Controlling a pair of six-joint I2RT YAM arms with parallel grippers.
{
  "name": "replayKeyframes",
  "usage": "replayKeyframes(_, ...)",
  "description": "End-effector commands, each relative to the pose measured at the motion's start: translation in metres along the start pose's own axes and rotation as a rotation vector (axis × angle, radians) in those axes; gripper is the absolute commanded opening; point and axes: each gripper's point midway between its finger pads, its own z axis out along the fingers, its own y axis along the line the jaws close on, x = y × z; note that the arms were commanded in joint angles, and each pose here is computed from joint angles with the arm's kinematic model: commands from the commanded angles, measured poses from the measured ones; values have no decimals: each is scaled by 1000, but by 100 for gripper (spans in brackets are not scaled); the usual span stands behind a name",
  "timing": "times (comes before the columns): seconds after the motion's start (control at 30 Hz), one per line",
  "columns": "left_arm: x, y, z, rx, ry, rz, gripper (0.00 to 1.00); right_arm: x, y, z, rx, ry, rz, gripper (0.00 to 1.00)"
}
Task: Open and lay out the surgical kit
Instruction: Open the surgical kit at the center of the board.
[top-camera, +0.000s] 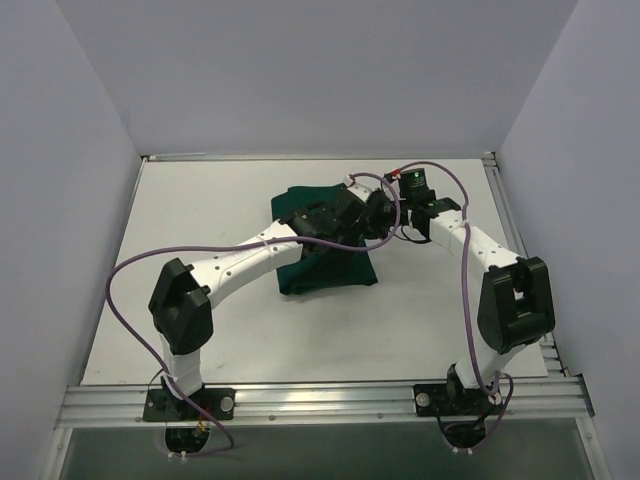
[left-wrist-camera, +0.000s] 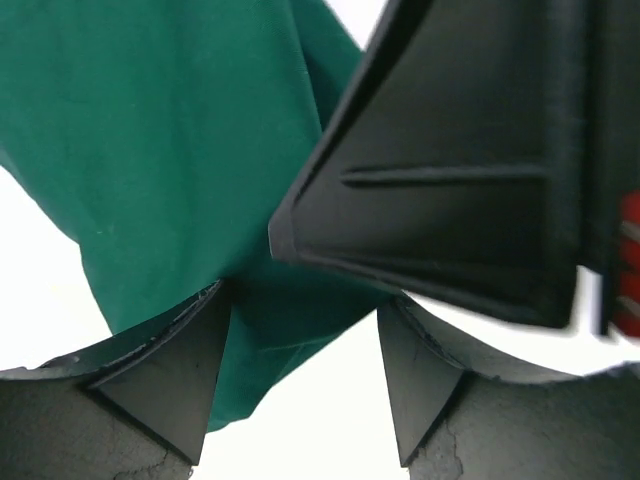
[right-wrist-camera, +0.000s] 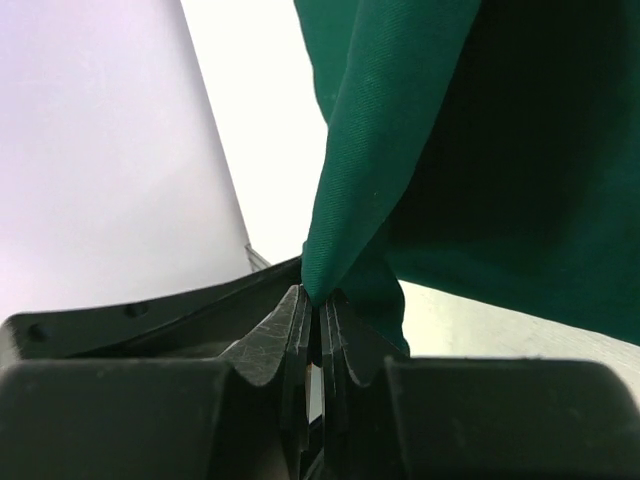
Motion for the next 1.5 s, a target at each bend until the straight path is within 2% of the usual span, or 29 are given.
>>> replayKeyframes(0.0,-8,10,5,-85,-41,4,69,9,38,-16,-120,1,-12,0)
replayKeyframes(0.07,-6,11,9,-96,-37,13,65,10,41,-16,-125,6,-14,0)
replayKeyframes(0.13,-5,11,11,-100,-31,24,50,11,43,-15,-127,9,-16,0)
replayKeyframes(0.17,-5,12,11,-98,-34,23,40,10,43,-15,-128,8,-20,0)
replayKeyframes(0.2,-4,16,11,-103,-31,18,27,10,43,-15,-128,6,-24,4)
replayKeyframes(0.23,-5,19,9,-107,-33,7,3,8,44,-16,-128,0,-33,11)
replayKeyframes(0.27,-4,22,8,-109,-32,-6,2,8,39,-15,-105,1,-47,20)
replayKeyframes(0.3,-3,31,4,-113,-34,-22,2,0,41,-18,-88,-27,-72,38)
replayKeyframes(0.37,-3,41,-1,-121,-49,-62,2,-6,27,-19,-8,-36,-80,53)
replayKeyframes(0.4,-9,56,-11,-133,-70,-101,2,-19,29,-25,20,-80,-145,63)
replayKeyframes(0.5,2,87,-27,-145,-69,-229,2,-31,15,-34,104,-106,-190,69)
replayKeyframes(0.53,18,111,-25,-190,-37,-296,2,-35,13,-37,126,-121,-199,69)
replayKeyframes(0.6,23,136,-43,-221,-55,-381,2,-39,9,-39,151,-131,-219,70)
replayKeyframes(0.63,30,159,-46,-259,-51,-463,2,-38,4,-38,171,-122,-233,70)
replayKeyframes(0.87,101,234,-76,-419,20,-747,2,-15,3,-6,222,-21,-378,67)
replayKeyframes(0.9,116,237,-80,-437,40,-770,4,-3,8,4,228,9,-418,66)
replayKeyframes(0.97,136,243,-88,-480,79,-830,17,2,11,18,255,34,-472,66)
replayKeyframes(1.0,148,247,-93,-503,90,-857,26,6,14,24,255,47,-491,65)
replayKeyframes(1.03,153,248,-95,-509,96,-877,40,16,13,36,264,80,-507,64)
replayKeyframes(1.13,171,245,-102,-525,129,-935,64,29,18,56,270,121,-557,61)
replayKeyframes(1.27,176,245,-108,-535,150,-932,77,44,12,76,339,174,-627,59)
replayKeyframes(1.47,170,243,-100,-490,141,-891,76,59,2,93,505,178,-766,59)
